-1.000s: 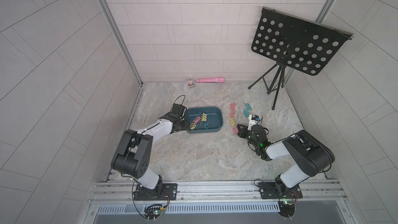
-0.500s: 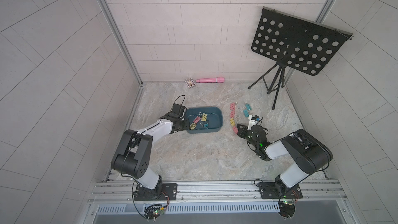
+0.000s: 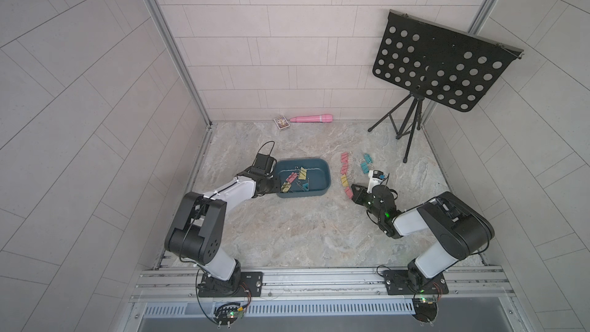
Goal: Take out the binder clips from the storage box
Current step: Place the binder clip at the center of the board, then pick up the binder clip from the storage box.
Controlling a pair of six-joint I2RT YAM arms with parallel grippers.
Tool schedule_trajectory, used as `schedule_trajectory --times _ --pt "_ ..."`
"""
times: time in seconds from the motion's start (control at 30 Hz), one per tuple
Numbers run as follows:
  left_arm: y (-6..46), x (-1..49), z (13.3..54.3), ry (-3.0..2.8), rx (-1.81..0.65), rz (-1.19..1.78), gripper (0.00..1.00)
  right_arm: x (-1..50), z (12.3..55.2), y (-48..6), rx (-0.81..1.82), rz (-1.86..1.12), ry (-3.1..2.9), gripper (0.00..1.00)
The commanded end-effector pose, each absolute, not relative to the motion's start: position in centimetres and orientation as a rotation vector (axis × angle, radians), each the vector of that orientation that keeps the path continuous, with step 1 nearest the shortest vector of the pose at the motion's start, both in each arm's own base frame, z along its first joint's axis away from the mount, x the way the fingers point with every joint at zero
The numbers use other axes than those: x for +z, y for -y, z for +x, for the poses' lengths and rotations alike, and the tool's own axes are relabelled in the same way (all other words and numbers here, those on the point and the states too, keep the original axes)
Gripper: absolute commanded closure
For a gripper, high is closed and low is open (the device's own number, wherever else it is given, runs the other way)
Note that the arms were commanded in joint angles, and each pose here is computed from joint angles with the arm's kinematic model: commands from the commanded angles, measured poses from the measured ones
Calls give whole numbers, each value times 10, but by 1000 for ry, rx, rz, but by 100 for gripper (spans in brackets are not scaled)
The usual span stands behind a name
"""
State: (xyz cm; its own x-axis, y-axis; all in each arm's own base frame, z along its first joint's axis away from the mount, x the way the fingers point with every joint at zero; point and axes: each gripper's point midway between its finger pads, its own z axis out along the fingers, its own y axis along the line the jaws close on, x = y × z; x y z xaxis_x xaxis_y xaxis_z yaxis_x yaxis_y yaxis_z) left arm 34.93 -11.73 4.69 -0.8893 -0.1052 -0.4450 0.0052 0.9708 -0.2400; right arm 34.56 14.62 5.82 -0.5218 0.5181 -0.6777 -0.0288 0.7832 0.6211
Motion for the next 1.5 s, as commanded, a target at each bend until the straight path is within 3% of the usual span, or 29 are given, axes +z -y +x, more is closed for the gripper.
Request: schedule_trajectory --times 0.0,0.47,0.83,1.27,1.47 --pt "113 46 345 -2653 -313 -79 58 47 338 -143 685 365 -2063 91" --pt "113 46 345 -2654 -313 -78 58 46 335 -144 686 359 -2075 86" --pt "113 48 345 -2651 -314 -79 58 57 336 -140 644 338 -2078 75" --pt "113 50 347 -2647 -312 -78 58 146 345 -150 537 71 -2065 63" --pt "114 54 347 -2637 -319 -75 58 179 355 -202 722 -198 -2091 65"
